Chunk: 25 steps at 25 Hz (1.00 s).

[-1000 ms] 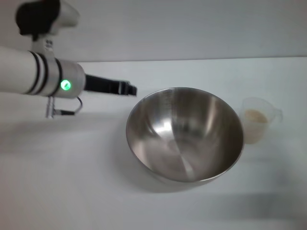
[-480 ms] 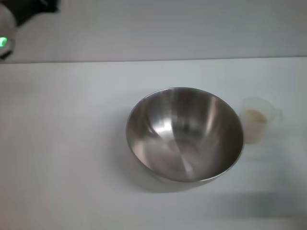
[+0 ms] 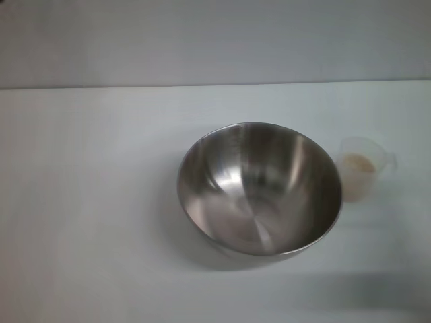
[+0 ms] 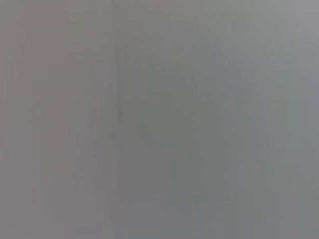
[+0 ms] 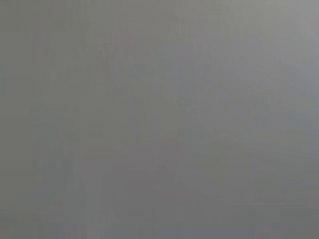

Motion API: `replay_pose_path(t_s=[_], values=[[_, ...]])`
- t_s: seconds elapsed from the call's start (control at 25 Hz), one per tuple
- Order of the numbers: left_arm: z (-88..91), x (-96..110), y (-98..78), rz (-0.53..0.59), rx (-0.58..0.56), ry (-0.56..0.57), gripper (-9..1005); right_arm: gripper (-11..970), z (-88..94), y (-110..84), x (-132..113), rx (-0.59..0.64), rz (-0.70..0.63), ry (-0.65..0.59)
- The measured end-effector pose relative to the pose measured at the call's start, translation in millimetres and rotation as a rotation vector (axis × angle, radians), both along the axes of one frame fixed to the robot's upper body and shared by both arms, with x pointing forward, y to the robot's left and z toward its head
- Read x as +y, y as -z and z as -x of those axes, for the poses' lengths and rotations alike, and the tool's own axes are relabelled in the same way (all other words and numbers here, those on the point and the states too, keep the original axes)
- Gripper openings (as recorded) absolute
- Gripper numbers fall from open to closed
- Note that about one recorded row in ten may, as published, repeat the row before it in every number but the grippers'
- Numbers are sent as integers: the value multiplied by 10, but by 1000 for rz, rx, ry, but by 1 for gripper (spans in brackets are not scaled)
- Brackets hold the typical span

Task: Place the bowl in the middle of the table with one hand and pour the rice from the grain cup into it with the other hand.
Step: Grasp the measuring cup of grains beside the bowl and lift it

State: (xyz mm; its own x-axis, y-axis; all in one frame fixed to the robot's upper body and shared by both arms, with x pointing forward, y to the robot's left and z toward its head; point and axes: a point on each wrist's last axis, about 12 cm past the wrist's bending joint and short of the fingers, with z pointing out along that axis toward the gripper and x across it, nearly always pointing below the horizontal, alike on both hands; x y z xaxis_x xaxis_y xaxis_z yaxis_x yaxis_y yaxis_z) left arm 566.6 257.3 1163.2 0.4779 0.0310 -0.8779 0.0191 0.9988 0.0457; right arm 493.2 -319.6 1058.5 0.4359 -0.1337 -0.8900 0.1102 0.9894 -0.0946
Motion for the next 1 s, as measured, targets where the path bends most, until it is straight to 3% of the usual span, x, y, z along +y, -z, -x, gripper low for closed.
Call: replay_pose_path(t_s=[0.24, 0.56, 0.72, 0.8, 1.0], values=[[218, 227, 325, 206, -27, 219, 217, 655, 157, 65, 14, 4, -45, 14], [448, 397, 714, 199, 58, 243, 216, 656, 513, 223, 106, 52, -102, 0], [478, 437, 776, 197, 86, 245, 296, 655, 666, 293, 126, 85, -107, 9], [496, 465, 799, 195, 98, 240, 336, 655, 836, 359, 148, 121, -98, 27], [523, 509, 830, 196, 112, 225, 536, 654, 987, 434, 175, 170, -98, 15]])
